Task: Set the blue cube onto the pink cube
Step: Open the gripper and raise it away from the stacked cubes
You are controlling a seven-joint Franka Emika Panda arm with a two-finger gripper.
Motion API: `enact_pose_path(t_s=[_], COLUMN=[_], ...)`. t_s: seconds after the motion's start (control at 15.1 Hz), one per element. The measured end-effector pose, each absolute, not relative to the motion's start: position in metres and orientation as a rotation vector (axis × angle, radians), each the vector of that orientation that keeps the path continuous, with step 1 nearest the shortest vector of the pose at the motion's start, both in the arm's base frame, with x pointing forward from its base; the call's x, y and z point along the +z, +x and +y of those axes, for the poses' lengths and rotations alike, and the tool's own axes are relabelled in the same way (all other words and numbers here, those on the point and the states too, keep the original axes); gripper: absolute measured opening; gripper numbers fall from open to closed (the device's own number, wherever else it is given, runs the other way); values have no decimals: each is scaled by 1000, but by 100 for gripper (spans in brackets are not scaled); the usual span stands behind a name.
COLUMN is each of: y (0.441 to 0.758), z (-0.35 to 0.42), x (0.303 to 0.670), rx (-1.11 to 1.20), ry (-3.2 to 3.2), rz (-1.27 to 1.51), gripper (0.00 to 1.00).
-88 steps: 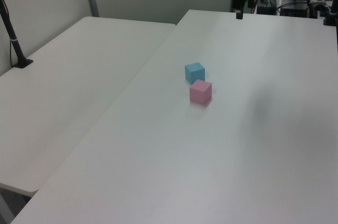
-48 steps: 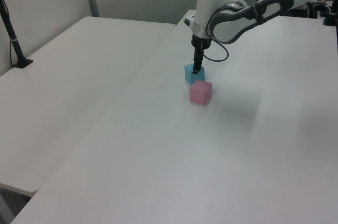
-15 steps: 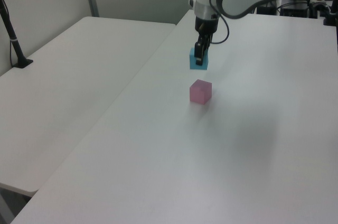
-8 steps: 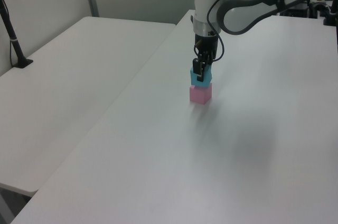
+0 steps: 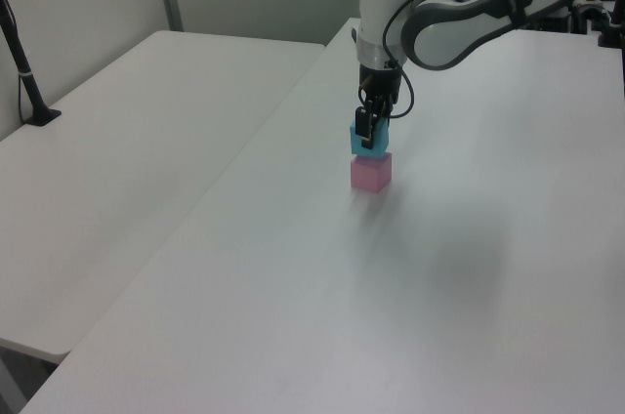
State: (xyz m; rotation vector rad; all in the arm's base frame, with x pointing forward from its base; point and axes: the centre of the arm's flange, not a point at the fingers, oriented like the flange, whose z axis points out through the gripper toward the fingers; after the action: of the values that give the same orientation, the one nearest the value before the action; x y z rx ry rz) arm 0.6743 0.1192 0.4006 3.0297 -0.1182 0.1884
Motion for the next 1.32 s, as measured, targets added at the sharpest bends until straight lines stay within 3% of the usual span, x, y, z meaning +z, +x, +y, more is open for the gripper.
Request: enact_pose_path(t_s=[0.13,0.26,0.53,0.86,1.32], y=[675,675,677,658,593], z=[119,120,119,96,-34], x=[395,394,408,480,579], rx=[184,181,217,234,42], ry=[3018,3017,3019,3023,3078], rz=[-108,-106,-113,-100,5], gripper=[85,98,100,100,100])
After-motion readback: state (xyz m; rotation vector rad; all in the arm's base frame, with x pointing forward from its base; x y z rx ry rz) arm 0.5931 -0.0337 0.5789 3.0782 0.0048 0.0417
